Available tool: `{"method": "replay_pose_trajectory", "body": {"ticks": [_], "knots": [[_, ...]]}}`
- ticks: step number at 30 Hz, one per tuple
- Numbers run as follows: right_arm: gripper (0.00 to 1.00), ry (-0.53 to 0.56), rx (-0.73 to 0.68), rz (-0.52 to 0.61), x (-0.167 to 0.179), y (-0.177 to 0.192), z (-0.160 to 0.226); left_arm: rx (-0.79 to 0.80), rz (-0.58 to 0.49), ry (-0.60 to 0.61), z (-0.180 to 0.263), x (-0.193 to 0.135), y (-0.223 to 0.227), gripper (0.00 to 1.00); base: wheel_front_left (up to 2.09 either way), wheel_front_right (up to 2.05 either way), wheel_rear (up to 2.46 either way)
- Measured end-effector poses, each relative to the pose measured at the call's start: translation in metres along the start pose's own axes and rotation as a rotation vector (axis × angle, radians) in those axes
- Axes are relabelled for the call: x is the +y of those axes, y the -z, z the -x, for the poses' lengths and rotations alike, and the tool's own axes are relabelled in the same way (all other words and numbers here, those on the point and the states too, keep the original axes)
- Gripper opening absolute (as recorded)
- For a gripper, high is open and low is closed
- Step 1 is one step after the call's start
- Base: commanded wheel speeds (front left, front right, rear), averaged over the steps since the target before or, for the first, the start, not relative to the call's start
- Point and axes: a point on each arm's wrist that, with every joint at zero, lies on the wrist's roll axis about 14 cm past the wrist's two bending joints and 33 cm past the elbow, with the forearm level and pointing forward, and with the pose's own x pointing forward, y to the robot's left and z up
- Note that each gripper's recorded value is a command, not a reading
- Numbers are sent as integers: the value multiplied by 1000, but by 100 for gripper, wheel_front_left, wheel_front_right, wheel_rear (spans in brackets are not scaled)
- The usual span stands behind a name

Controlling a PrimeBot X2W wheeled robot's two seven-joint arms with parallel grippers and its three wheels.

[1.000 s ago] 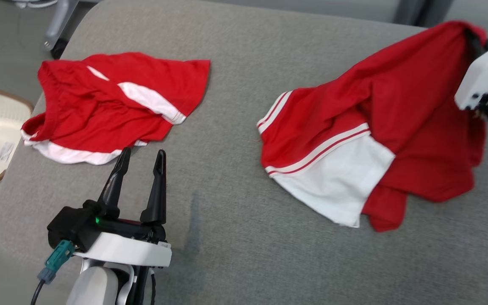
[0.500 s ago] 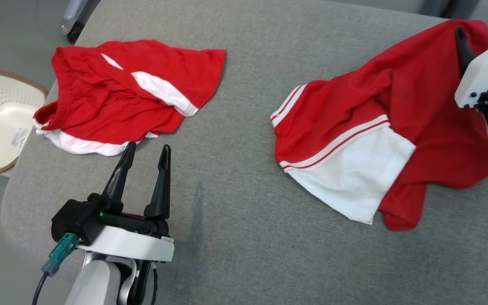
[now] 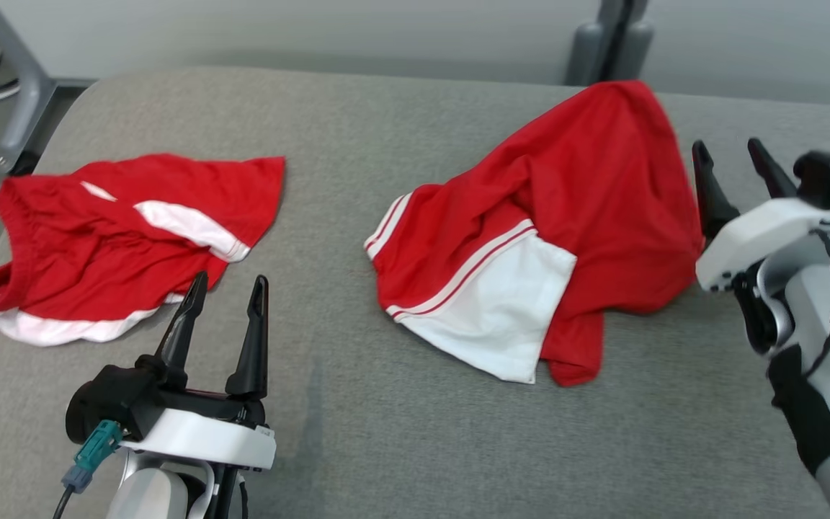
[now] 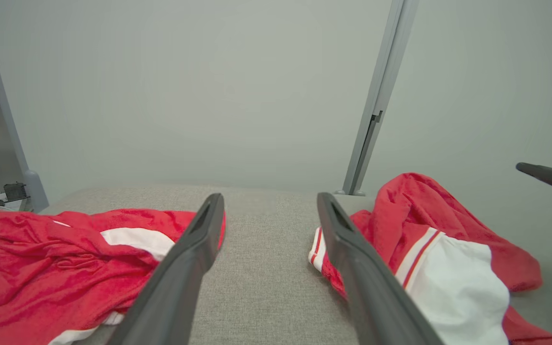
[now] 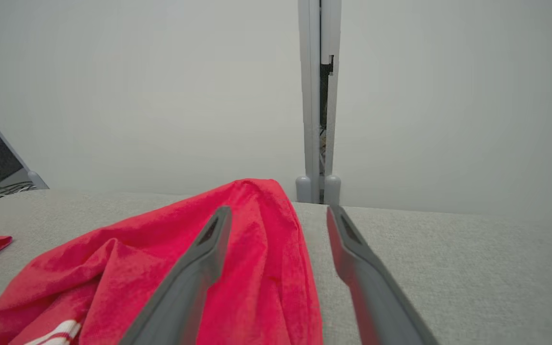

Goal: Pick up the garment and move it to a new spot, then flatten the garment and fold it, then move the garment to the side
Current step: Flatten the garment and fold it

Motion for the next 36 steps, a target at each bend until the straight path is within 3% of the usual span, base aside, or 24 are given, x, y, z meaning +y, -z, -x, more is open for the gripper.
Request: {"method": "replay_pose_trajectory", "body": {"ticks": [8,13,22,36], "knots": [[100,101,-157,-52,-31,-23,70,-38,10,75,-3,-25,-11,100,0,0,0],[100,155,-234,-79,-23,-20,119,-35,16,105,2,-35,-10,100,0,0,0],[100,185,-226,-76,-20,-5,146,30,35,157,0,-52,11,100,0,0,0],[100,237,-228,-69,-35,-5,160,639,370,336,34,-133,113,100,0,0,0]]}}
